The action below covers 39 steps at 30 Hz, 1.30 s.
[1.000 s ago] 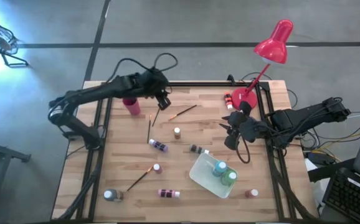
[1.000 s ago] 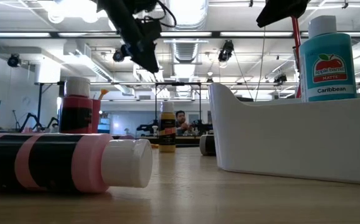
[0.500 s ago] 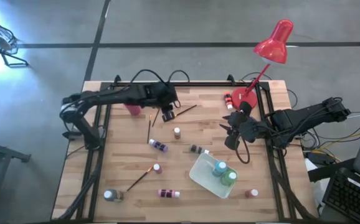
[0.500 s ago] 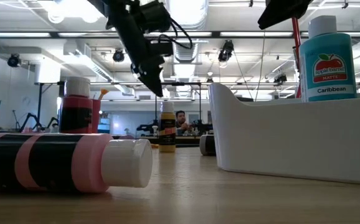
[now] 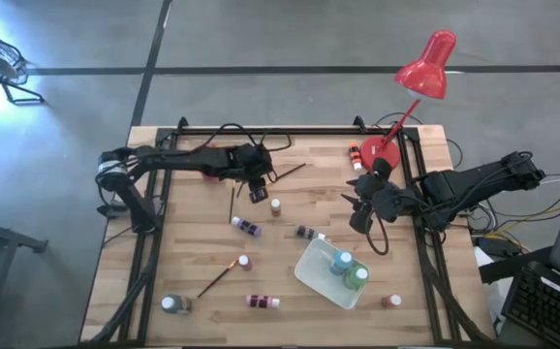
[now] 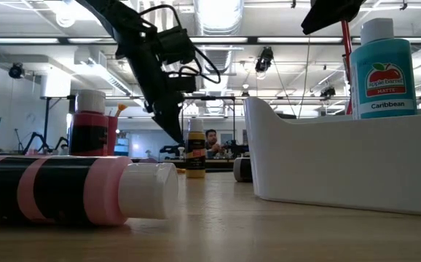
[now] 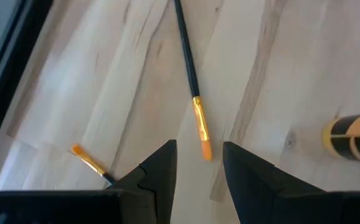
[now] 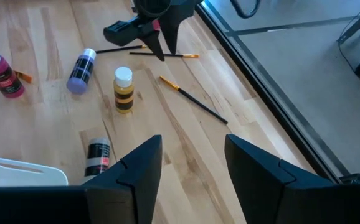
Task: Pick & Place Paint Supplies
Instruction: Put the orange paintbrush into the pink cup
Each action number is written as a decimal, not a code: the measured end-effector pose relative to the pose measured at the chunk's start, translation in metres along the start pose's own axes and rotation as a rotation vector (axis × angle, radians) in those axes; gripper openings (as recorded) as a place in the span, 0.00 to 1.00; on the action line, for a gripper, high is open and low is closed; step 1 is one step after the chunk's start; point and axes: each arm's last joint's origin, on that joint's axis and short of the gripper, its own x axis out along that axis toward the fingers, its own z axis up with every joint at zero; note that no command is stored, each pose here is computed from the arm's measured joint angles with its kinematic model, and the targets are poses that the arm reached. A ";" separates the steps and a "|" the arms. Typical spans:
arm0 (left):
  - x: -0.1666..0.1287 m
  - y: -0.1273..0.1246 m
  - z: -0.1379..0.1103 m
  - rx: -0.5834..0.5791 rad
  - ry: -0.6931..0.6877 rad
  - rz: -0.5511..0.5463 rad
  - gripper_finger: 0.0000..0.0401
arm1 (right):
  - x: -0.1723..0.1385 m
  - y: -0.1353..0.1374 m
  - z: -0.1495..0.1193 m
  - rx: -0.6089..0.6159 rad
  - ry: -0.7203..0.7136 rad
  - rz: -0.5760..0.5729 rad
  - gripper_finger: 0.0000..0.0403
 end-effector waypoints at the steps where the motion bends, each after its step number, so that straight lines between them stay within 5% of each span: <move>1: 0.001 0.000 -0.001 -0.001 -0.001 0.000 0.34 | 0.000 0.000 0.000 0.000 0.000 0.000 0.43; 12: 0.009 -0.002 0.002 -0.014 -0.086 0.001 0.34 | 0.000 0.000 0.000 0.002 -0.003 0.000 0.36; 25: 0.056 -0.016 -0.016 0.024 0.067 -0.050 0.34 | 0.000 0.000 0.000 0.001 -0.002 0.000 0.30; 34: 0.064 -0.016 -0.017 0.020 0.082 -0.015 0.34 | 0.000 0.000 0.000 0.001 -0.001 0.000 0.36; 39: 0.062 -0.016 -0.017 0.019 0.076 -0.027 0.25 | 0.000 0.000 0.000 0.001 -0.002 0.000 0.39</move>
